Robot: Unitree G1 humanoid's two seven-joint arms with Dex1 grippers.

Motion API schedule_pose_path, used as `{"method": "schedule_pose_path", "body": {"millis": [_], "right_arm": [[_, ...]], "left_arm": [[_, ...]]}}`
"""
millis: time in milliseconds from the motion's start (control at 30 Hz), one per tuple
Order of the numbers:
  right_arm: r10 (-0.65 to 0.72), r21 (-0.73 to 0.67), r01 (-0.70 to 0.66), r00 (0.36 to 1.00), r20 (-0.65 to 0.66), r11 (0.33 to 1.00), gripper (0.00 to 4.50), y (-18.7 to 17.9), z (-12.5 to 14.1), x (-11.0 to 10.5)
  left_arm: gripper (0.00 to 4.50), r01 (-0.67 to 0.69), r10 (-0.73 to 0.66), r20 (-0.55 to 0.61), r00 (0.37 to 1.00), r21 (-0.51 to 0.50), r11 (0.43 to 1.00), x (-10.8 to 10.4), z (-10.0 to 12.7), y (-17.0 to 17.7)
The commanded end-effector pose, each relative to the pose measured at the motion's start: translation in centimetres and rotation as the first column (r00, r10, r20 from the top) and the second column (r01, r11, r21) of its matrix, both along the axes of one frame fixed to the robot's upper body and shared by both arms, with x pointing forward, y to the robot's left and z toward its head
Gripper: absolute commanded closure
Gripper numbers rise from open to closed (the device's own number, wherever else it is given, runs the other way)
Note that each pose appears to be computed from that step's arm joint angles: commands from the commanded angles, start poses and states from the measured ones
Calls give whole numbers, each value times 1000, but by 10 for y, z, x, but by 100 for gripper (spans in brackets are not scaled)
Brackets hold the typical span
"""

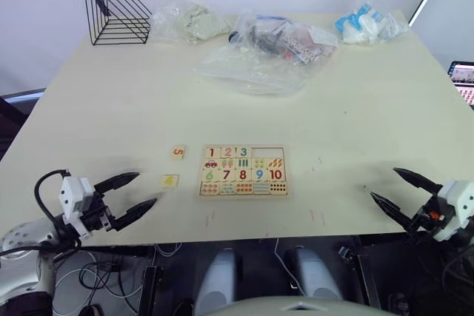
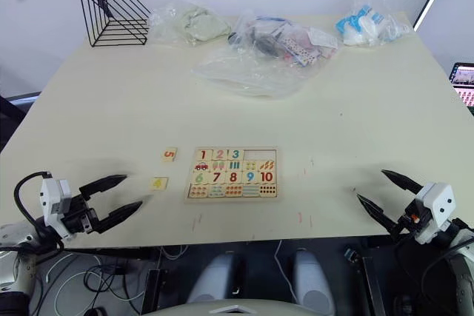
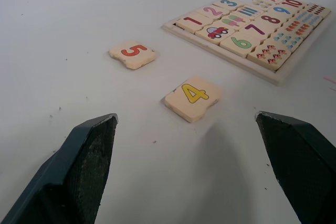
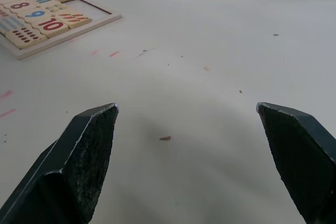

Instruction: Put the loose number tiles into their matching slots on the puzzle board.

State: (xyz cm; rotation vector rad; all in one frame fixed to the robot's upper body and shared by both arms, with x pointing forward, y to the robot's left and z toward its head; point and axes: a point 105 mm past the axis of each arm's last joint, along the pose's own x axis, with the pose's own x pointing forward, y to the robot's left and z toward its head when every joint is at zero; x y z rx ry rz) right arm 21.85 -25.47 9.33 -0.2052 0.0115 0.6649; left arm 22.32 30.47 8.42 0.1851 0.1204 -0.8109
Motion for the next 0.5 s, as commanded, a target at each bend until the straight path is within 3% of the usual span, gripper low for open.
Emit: {"method": "schedule_pose_path", "body": {"millis": [33, 233, 500], "right_arm": [[27, -40, -25, 998, 51, 999, 7, 1, 8, 0], [124, 2, -125, 991, 42, 992, 7, 11, 11, 1], [386, 61, -390, 920, 62, 919, 7, 28, 32, -9]], "left_arm": [[0, 2, -2, 22, 1000, 16, 1000, 0, 4, 3], [0, 30, -31, 18, 999, 54, 998, 7, 4, 2], [0, 171, -171, -8, 985, 111, 979, 24, 12, -9]]}}
